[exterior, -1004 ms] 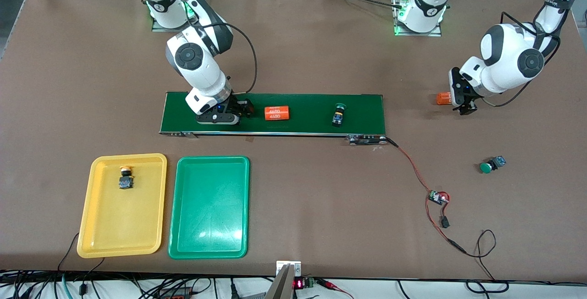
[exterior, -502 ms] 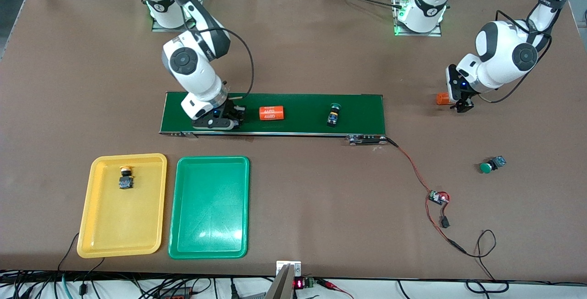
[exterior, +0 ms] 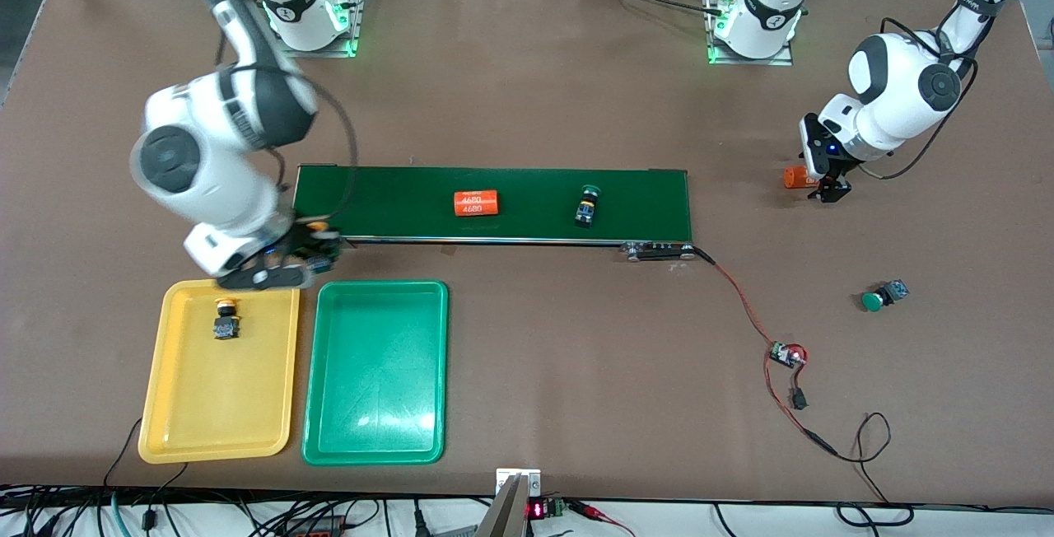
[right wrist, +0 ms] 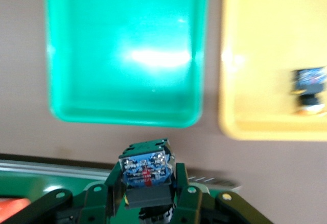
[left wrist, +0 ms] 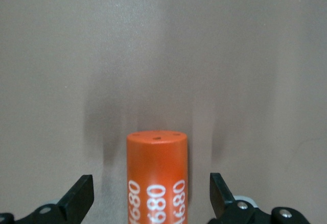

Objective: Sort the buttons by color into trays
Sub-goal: 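Carry the button to the yellow tray while the left gripper grasps a battery, then release the button in the yellow tray while the left gripper carries the battery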

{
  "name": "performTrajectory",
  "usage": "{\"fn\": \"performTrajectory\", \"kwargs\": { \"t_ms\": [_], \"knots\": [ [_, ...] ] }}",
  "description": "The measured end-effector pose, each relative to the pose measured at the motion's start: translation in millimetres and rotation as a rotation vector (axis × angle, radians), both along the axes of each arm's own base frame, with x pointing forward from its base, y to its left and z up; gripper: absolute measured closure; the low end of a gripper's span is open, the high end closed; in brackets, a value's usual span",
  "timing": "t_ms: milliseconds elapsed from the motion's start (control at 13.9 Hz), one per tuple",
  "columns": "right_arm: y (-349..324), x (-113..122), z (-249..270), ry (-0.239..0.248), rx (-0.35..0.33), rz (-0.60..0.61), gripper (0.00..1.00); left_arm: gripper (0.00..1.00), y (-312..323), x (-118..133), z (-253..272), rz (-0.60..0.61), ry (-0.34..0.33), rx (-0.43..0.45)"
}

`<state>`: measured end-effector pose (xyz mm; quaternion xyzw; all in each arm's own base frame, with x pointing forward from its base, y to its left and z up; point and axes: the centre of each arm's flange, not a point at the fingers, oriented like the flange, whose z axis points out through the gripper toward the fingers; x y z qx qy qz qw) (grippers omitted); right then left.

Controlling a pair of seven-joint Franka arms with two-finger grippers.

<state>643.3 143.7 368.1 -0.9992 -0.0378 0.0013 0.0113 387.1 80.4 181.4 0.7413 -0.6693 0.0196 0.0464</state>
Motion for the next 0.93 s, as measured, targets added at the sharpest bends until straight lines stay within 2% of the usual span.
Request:
{"fn": "performTrajectory", "kwargs": {
  "t_ms": [143,287,502,646,789,933],
  "knots": [
    [-52,19,-29,0.028,-0.006,0.008,0.56,0.0,3,-4,-5,0.013,0.006,-0.015],
    [-88,37,-56,0.034,-0.011,0.007,0.56,0.0,7,-12,-12,0.022,0.022,-0.03],
    [-126,60,-101,-0.016,-0.03,0.026,0.56,0.06,9,-19,-17,0.018,0.037,-0.042],
    [-145,66,-127,-0.039,-0.037,0.022,0.56,0.28,9,-18,-16,0.007,0.032,-0.04],
    [-155,67,-139,-0.035,-0.037,0.016,0.56,0.5,12,-10,-10,-0.002,0.02,-0.029],
    [-154,66,-141,-0.031,-0.036,0.017,0.56,0.51,17,9,6,-0.021,0.005,-0.003]
  ]
}}
